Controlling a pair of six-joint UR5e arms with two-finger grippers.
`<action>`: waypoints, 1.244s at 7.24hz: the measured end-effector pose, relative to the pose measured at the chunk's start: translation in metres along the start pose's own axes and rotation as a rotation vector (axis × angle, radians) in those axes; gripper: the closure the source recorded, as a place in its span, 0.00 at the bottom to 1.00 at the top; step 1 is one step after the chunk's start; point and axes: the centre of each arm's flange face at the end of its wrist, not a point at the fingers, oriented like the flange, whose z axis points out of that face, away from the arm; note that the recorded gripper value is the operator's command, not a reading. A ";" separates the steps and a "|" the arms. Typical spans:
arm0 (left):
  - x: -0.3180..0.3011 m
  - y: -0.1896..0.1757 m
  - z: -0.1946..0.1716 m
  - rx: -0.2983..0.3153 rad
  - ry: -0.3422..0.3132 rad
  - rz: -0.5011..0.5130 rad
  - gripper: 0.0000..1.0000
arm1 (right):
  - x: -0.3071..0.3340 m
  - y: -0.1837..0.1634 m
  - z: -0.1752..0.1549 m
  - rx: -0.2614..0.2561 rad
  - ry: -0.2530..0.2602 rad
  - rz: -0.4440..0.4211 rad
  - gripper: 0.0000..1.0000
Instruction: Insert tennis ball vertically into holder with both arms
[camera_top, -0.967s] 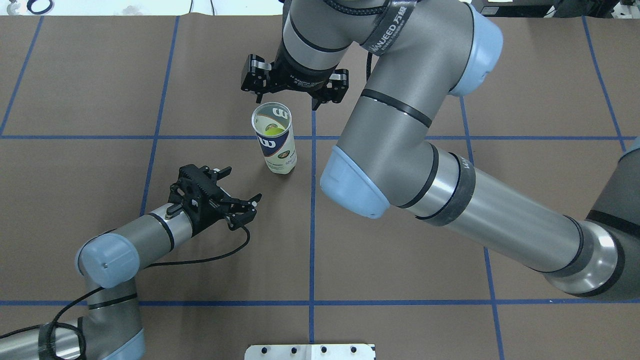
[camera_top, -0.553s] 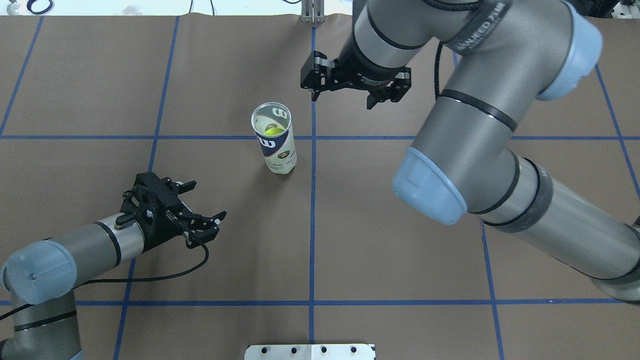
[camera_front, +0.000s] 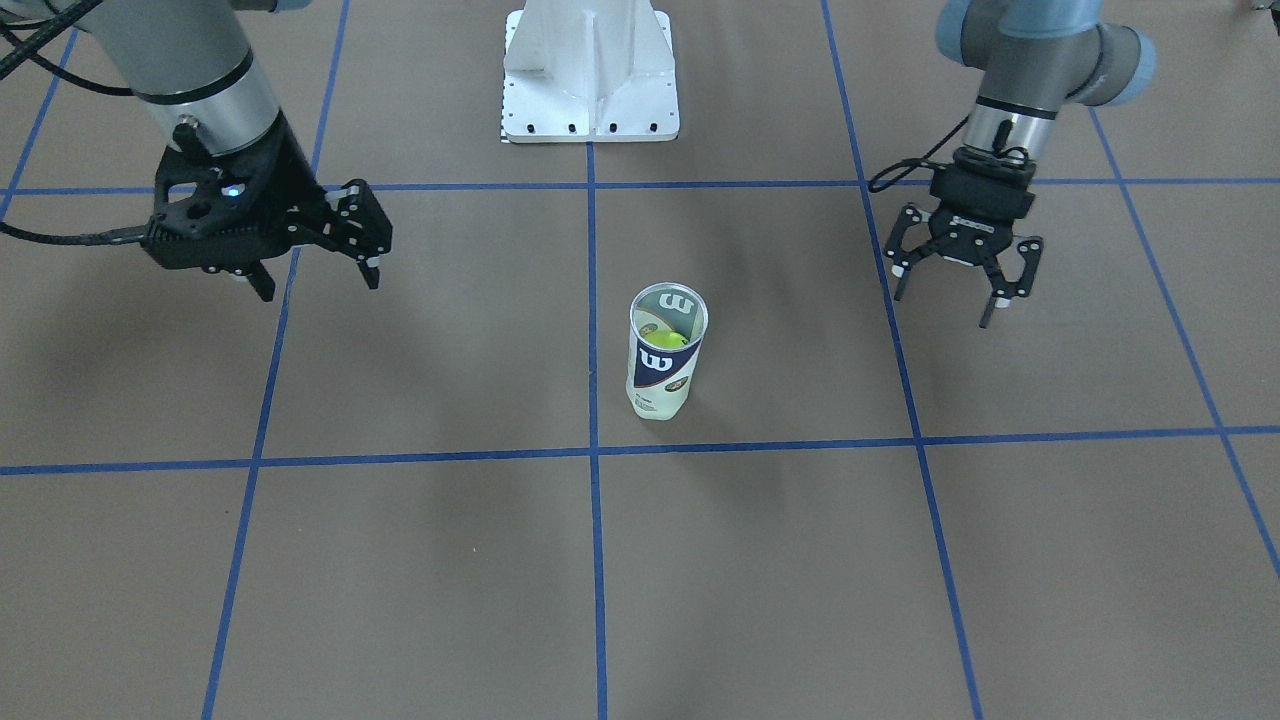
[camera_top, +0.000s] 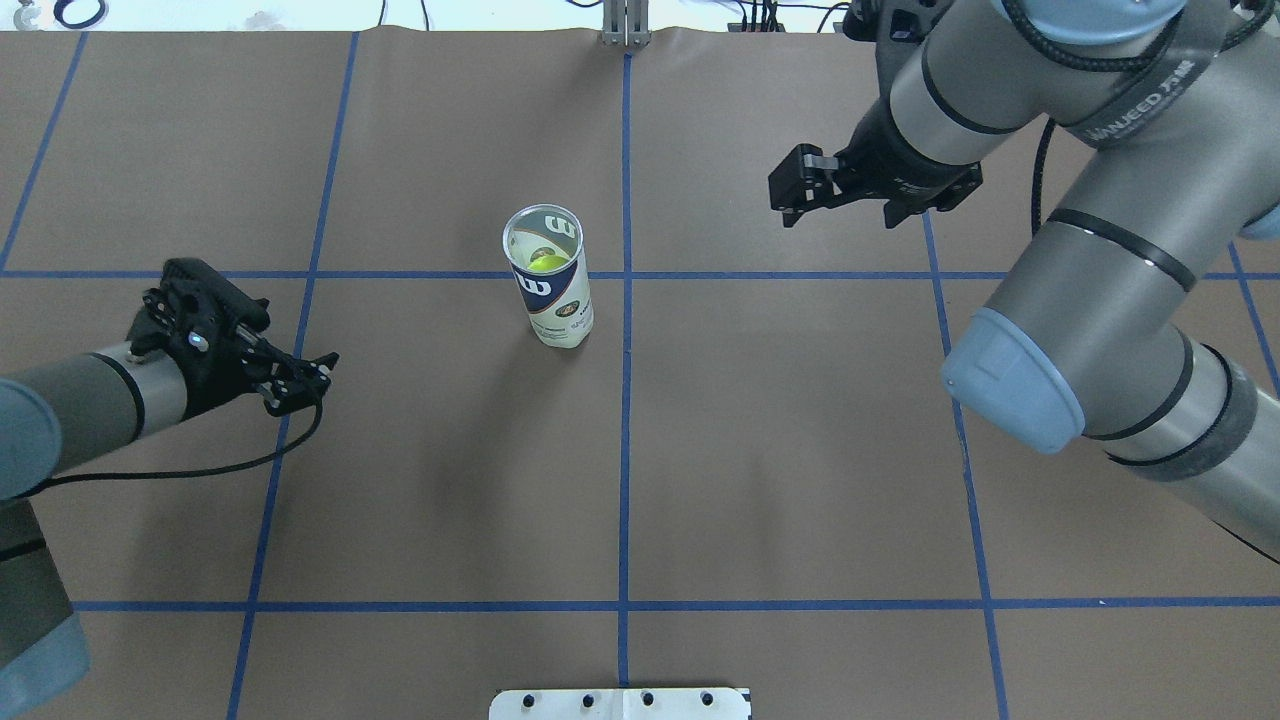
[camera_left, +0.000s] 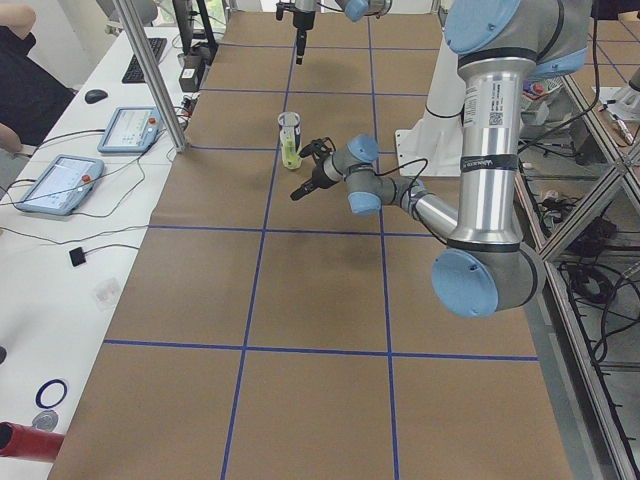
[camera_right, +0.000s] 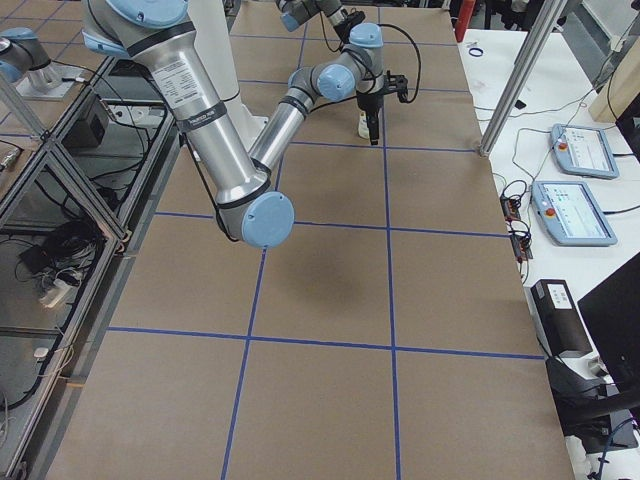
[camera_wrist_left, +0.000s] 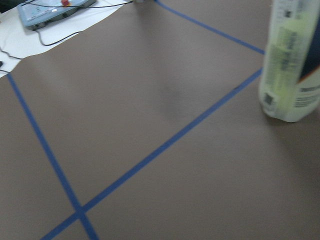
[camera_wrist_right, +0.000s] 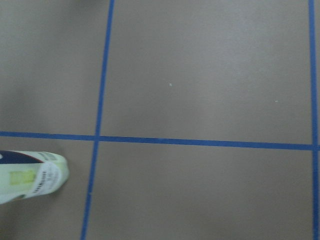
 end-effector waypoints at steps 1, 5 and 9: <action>-0.070 -0.013 0.000 -0.081 -0.046 -0.065 0.01 | 0.045 -0.014 0.013 -0.028 0.041 -0.040 0.00; -0.250 -0.019 -0.003 -0.244 -0.020 -0.157 0.00 | 0.255 -0.087 0.022 -0.144 0.067 -0.132 0.00; -0.289 0.019 0.019 -0.446 -0.064 -0.239 0.00 | 0.379 -0.060 0.023 -0.075 0.102 0.052 0.00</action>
